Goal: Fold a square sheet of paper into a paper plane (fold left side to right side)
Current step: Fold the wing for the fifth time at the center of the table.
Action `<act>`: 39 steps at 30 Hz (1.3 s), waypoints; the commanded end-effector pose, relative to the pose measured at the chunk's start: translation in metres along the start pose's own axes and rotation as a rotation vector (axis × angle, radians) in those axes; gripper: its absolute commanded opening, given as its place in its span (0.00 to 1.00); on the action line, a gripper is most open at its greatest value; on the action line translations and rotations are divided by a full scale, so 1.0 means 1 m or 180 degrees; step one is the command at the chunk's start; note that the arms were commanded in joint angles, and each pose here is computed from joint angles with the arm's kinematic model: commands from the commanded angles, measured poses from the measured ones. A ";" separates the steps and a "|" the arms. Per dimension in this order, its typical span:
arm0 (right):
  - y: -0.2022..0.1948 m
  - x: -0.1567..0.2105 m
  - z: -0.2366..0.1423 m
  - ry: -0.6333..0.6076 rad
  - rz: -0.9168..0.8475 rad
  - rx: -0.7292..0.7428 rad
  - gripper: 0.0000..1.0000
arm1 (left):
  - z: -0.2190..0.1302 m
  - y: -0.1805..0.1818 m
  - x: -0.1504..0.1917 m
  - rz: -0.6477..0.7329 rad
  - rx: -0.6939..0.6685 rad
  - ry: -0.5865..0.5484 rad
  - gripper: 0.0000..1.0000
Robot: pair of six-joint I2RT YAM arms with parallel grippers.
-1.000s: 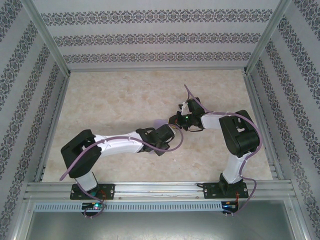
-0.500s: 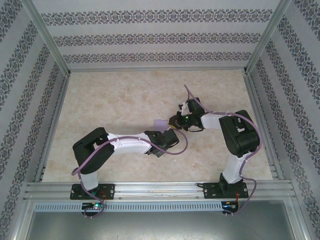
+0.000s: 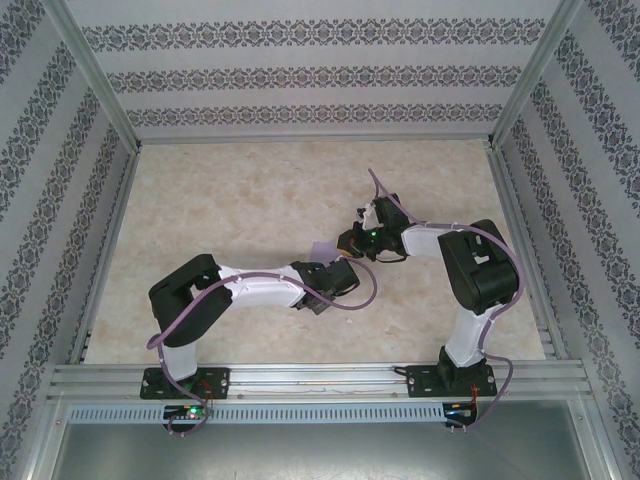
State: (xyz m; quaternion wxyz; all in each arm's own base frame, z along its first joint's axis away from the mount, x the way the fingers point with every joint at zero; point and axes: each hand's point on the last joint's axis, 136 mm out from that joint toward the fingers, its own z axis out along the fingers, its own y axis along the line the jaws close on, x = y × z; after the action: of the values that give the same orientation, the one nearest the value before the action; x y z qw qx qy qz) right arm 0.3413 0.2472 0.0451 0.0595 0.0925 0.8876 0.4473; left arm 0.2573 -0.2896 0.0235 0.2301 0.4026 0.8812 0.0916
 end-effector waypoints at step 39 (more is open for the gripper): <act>-0.039 -0.015 -0.090 -0.0812 -0.0143 0.0380 0.42 | 0.003 -0.017 -0.019 -0.1539 0.1910 -0.0362 0.10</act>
State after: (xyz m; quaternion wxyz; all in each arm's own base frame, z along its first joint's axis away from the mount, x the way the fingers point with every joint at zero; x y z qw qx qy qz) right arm 0.3362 0.1508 0.0629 0.1664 0.1502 0.8998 0.3743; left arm 0.2650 -0.3086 0.0194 0.1913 0.2682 0.9278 -0.1750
